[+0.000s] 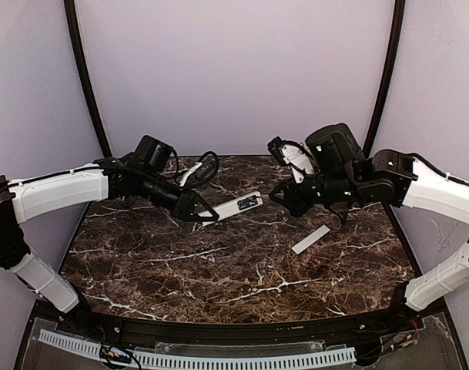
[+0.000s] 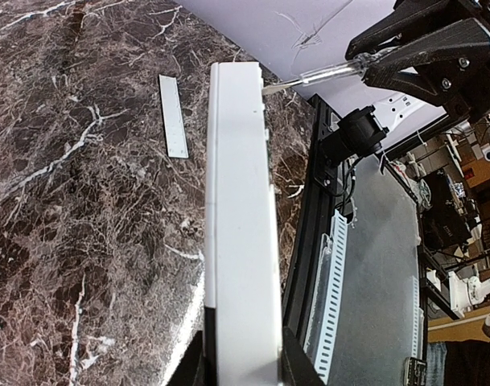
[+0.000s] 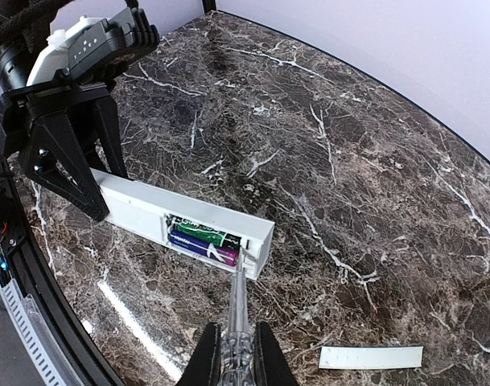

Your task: Unload the batteries from the remote control

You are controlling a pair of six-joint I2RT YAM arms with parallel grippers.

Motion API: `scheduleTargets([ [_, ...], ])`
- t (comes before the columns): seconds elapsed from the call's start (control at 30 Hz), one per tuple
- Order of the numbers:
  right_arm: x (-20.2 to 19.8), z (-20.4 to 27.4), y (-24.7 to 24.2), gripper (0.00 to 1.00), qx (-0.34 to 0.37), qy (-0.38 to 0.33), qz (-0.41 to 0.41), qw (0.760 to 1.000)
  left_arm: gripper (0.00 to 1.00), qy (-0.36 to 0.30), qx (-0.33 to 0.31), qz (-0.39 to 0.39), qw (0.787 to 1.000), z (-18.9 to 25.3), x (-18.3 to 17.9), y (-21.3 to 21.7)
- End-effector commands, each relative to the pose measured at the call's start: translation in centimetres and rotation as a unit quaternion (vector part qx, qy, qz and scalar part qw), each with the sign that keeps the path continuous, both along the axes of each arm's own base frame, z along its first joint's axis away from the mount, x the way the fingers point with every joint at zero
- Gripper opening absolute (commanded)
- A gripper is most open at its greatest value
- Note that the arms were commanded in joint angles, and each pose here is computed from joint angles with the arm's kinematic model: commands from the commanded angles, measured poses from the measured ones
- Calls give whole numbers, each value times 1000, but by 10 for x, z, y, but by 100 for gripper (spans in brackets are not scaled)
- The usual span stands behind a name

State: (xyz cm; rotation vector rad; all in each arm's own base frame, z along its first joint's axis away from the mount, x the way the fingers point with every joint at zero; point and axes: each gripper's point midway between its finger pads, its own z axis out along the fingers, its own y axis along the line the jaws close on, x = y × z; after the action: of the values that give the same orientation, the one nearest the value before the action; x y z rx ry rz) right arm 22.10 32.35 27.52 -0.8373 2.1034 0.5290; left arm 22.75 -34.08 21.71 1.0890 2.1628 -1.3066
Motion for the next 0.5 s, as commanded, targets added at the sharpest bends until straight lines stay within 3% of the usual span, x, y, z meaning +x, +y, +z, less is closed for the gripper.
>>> scheduleTargets([
  [0.0,-3,2,12,0,-3,-8,23,1000,0,-11,-31,-36,999,14,-13,-5],
  [0.47,-23,-1,18,0,30,-7,82,996,0,-19,1,-37,999,-1,-11,-3],
])
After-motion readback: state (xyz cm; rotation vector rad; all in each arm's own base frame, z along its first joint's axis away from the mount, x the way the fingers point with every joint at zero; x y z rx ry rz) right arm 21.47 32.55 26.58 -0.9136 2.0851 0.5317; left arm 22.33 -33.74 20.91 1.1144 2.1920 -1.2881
